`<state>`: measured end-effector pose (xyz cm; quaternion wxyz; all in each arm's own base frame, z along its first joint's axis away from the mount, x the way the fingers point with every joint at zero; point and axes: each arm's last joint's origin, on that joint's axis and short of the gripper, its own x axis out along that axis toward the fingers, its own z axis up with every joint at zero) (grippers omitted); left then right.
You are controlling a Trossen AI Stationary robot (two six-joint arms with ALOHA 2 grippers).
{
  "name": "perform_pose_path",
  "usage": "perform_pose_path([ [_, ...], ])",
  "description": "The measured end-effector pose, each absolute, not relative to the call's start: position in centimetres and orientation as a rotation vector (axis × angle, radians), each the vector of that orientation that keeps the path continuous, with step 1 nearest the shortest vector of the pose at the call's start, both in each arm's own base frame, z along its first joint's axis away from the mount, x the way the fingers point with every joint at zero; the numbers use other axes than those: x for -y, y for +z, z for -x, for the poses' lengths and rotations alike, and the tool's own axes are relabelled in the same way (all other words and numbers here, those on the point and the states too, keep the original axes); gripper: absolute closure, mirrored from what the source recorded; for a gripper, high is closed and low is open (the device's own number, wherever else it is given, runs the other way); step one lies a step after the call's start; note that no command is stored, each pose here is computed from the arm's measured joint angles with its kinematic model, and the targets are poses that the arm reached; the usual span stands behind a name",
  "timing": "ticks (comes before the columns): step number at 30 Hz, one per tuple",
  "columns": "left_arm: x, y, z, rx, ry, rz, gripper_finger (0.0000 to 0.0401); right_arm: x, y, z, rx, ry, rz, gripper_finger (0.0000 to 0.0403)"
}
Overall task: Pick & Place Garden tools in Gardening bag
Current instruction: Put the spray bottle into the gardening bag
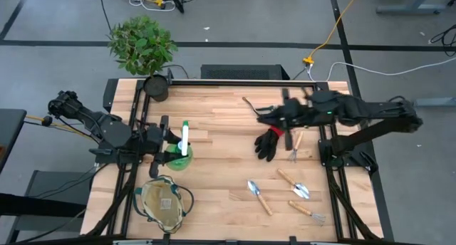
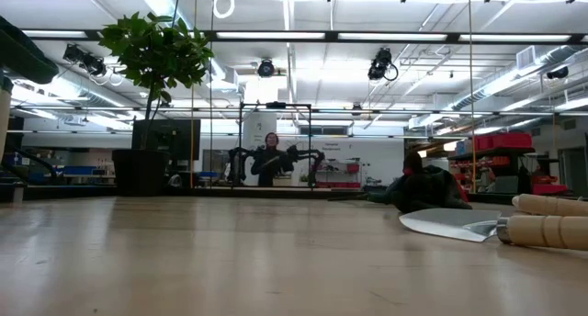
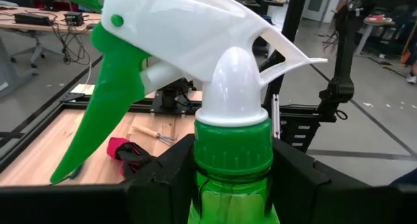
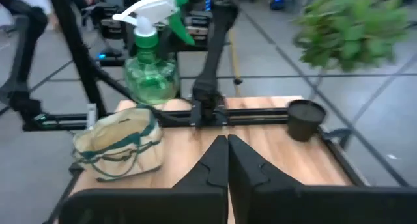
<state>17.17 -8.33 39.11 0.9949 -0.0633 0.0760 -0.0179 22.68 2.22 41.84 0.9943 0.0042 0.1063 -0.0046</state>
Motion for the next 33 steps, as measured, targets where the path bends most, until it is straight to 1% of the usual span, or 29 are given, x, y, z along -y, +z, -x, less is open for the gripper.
perform_pose_path([
  [5, 8.3, 39.1, -17.2, -0.151, -0.029, 0.137, 0.0235, -1.5, 40.9, -18.9, -0.171, -0.092, 0.016, 0.0396],
  [8, 8.3, 39.1, -17.2, -0.151, -0.026, 0.136, 0.0235, -1.2, 40.3, -17.5, -0.163, -0.138, 0.058, 0.0392],
  [11, 8.3, 39.1, -17.2, -0.151, -0.026, 0.136, 0.0235, -1.1, 39.8, -16.6, -0.156, -0.138, 0.067, 0.0391],
  [16, 8.3, 39.1, -17.2, -0.151, -0.026, 0.136, 0.0235, -1.1, 39.2, -16.5, -0.17, -0.138, 0.07, 0.0392],
  [26, 8.3, 39.1, -17.2, -0.151, -0.026, 0.136, 0.0235, -1.3, 38.5, -17.8, -0.213, -0.127, 0.051, 0.0392],
  [28, 8.3, 39.1, -17.2, -0.151, -0.027, 0.136, 0.0235, -1.4, 38.6, -17.7, -0.203, -0.099, 0.038, 0.0392],
  [33, 8.3, 39.1, -17.2, -0.149, -0.027, 0.134, 0.0235, -1.7, 39.2, -16.6, -0.16, 0.05, 0.041, 0.0392],
])
